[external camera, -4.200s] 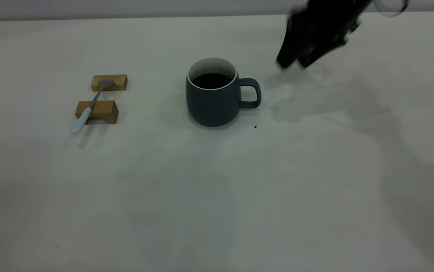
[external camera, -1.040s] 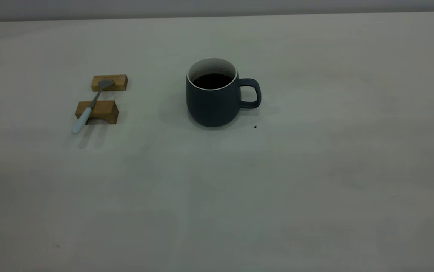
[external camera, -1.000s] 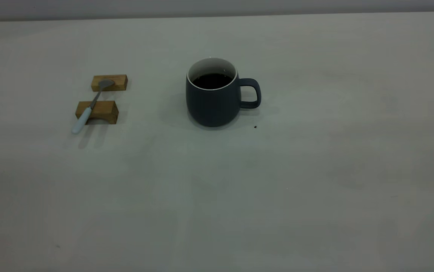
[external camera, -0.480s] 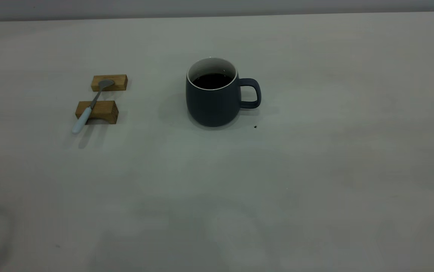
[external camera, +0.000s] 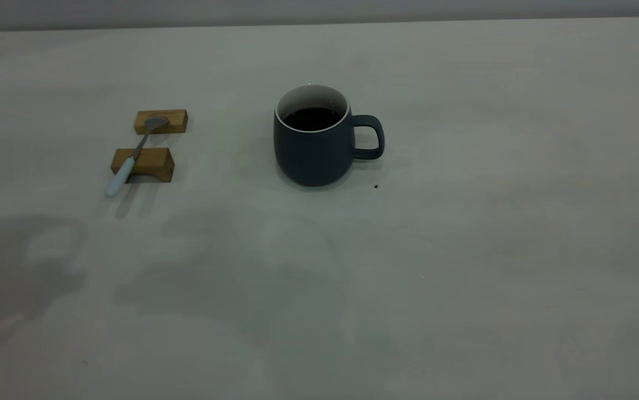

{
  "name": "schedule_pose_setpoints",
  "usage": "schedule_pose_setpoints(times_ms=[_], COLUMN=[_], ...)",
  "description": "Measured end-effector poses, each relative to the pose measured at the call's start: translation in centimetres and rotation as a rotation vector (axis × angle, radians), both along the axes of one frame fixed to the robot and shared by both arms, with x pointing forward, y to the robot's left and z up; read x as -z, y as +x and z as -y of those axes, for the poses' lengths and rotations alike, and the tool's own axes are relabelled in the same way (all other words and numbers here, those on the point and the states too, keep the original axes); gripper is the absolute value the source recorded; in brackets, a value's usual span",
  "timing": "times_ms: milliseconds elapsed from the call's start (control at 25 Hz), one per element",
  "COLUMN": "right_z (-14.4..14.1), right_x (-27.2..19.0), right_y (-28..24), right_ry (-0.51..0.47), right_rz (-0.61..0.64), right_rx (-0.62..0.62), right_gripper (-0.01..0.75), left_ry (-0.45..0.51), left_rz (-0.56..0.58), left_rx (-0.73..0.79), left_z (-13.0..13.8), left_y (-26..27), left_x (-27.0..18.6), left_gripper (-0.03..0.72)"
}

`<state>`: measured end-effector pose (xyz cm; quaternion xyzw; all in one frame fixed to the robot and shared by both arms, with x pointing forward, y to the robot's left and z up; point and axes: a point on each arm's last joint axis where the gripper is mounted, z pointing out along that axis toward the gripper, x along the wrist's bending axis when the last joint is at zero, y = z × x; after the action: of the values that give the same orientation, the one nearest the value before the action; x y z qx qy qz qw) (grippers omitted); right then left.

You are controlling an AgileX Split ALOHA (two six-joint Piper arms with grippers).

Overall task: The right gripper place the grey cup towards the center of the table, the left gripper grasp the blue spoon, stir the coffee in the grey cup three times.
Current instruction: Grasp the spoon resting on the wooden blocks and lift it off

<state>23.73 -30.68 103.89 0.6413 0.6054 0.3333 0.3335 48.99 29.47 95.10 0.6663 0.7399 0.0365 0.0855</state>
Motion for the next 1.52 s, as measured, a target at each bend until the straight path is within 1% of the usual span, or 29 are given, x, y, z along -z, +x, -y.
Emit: schedule_pose_setpoints(times_ms=[120, 160, 360, 520, 800, 1080, 1520], right_z=[0.0, 0.0, 0.0, 0.0, 0.0, 0.0, 0.0], right_x=[0.0, 0.0, 0.0, 0.0, 0.0, 0.0, 0.0], right_y=[0.0, 0.0, 0.0, 0.0, 0.0, 0.0, 0.0], right_ry=[0.000, 0.000, 0.000, 0.000, 0.000, 0.000, -0.001], right_rz=[0.000, 0.000, 0.000, 0.000, 0.000, 0.000, 0.000], right_rx=[0.000, 0.000, 0.000, 0.000, 0.000, 0.000, 0.000], right_gripper=[0.529, 0.529, 0.529, 0.529, 0.529, 0.529, 0.529], left_ry=[0.002, 0.003, 0.000, 0.004, 0.005, 0.007, 0.017], left_rz=[-0.042, -0.041, -0.043, -0.078, -0.130, -0.165, -0.162], left_rx=[0.044, 0.051, 0.054, 0.066, 0.088, 0.106, 0.112], left_z=[1.1, 1.3, 1.9, 2.3, 3.1, 4.1, 4.2], left_y=[2.2, 3.0, 7.1, 9.1, 10.9, 12.2, 13.0], left_x=[2.2, 2.6, 5.2, 7.3, 9.6, 12.2, 14.6], left_gripper=[0.540, 0.541, 0.541, 0.542, 0.586, 0.587, 0.587])
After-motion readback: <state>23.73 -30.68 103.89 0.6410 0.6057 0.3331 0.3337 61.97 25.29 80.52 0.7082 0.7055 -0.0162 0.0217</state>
